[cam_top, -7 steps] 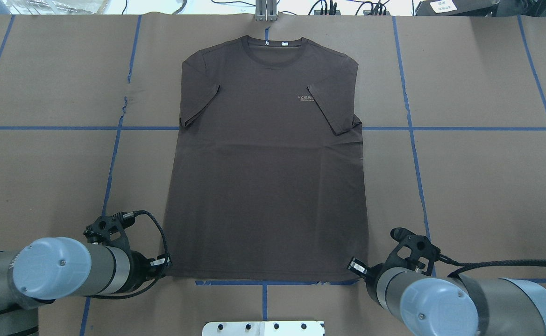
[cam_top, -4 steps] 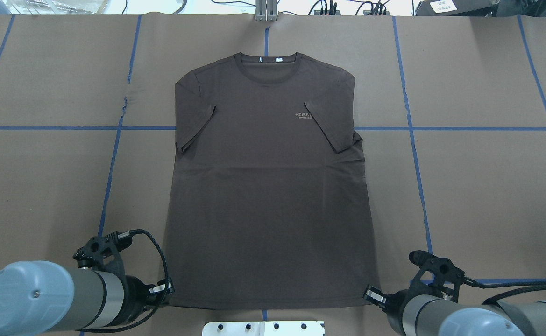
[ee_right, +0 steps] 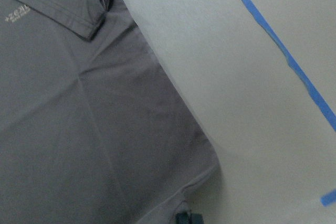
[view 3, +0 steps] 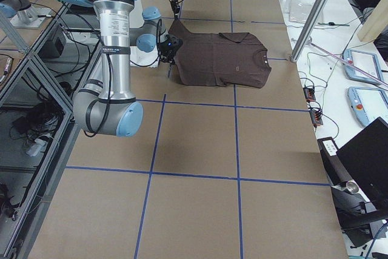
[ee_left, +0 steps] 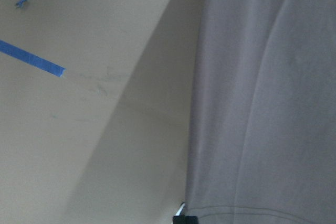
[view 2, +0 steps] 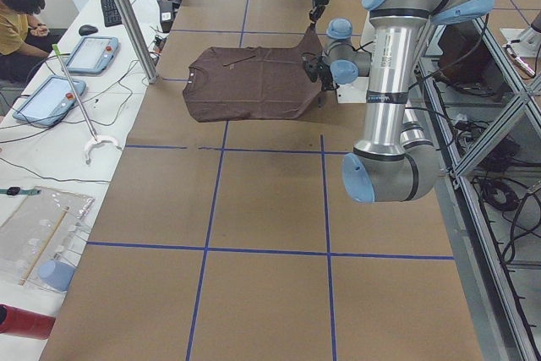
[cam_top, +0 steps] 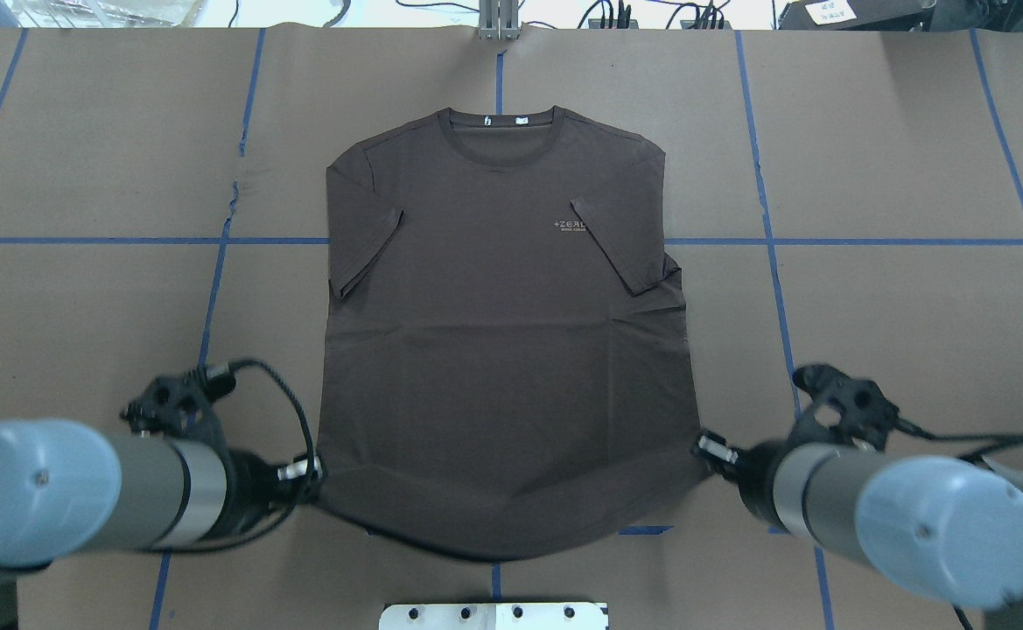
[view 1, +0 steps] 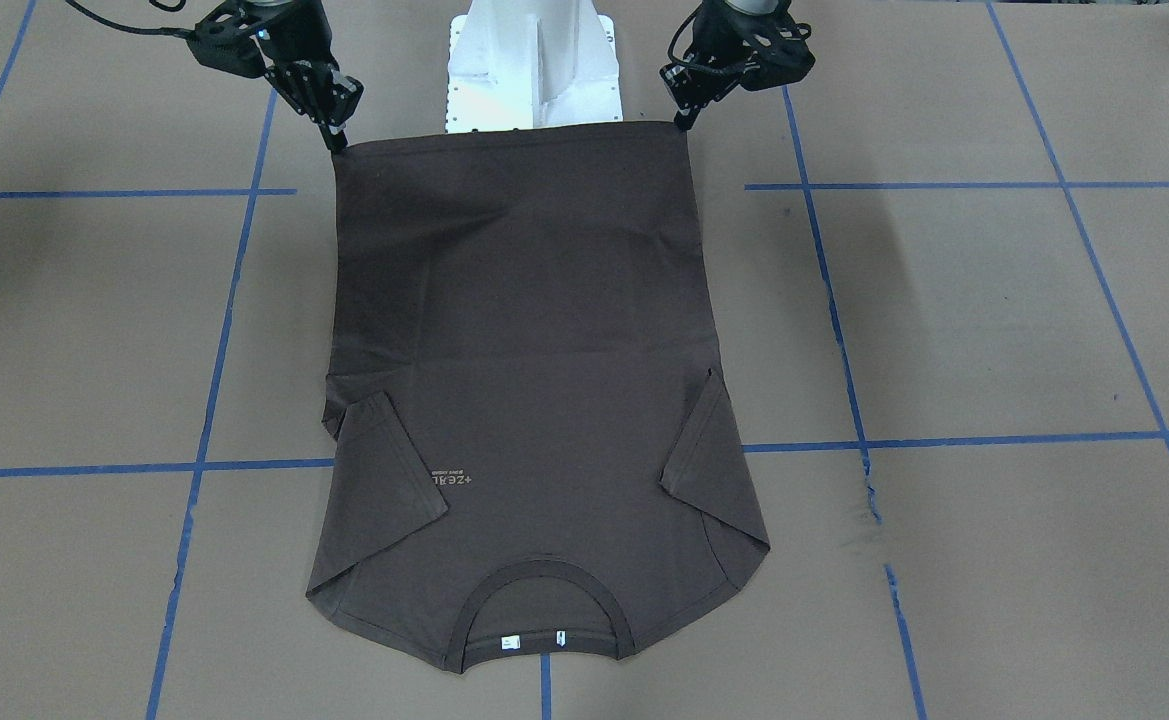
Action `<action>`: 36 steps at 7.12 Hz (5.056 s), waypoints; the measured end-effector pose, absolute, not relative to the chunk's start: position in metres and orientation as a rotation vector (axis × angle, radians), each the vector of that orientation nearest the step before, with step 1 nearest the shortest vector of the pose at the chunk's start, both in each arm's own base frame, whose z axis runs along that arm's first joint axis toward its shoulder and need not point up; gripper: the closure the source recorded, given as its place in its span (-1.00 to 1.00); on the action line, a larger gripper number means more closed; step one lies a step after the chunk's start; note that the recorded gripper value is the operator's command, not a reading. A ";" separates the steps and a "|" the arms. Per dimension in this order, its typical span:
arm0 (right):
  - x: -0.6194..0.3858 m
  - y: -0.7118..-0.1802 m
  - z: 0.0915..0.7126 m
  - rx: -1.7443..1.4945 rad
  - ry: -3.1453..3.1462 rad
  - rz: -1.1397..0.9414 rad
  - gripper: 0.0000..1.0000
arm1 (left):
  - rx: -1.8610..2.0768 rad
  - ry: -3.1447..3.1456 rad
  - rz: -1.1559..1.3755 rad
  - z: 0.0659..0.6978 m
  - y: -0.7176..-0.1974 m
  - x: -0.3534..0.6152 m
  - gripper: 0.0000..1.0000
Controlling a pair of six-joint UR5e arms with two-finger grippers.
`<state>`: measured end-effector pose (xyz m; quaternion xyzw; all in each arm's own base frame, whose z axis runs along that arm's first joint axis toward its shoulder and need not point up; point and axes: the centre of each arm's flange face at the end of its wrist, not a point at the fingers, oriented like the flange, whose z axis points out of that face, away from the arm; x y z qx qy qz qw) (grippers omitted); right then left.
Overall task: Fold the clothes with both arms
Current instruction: 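Lift the hem with both grippers and fold it over toward the collar, then release the hem and raise both grippers off the folded shirt, then move the right gripper down and grasp the folded shirt's side edge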
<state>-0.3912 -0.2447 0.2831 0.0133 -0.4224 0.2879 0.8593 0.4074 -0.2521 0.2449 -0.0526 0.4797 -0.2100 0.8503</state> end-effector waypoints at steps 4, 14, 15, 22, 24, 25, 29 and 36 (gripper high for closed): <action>-0.409 -0.434 0.279 0.143 -0.811 0.602 1.00 | 0.151 0.927 -0.502 0.251 -0.428 0.403 1.00; -0.466 -0.669 0.308 0.239 -0.652 0.623 1.00 | 0.345 0.899 -0.644 0.319 -0.602 0.453 1.00; -0.467 -0.671 0.311 0.239 -0.645 0.624 1.00 | 0.349 0.901 -0.643 0.324 -0.605 0.455 1.00; -0.485 -0.661 0.305 0.231 -0.654 0.604 -0.01 | 0.376 0.936 -0.651 0.332 -0.607 0.455 0.29; -0.470 -0.613 0.314 0.218 -0.720 0.568 -0.10 | 0.398 0.998 -0.645 0.327 -0.604 0.451 0.29; -0.460 -0.580 0.324 0.207 -0.749 0.541 -0.13 | 0.404 1.015 -0.642 0.324 -0.603 0.450 0.30; -0.455 -0.506 0.340 0.142 -0.800 0.518 -0.25 | 0.407 1.014 -0.636 0.331 -0.602 0.448 0.30; -0.477 -0.455 0.377 0.062 -0.765 0.537 1.00 | 0.407 1.012 -0.631 0.338 -0.600 0.448 0.31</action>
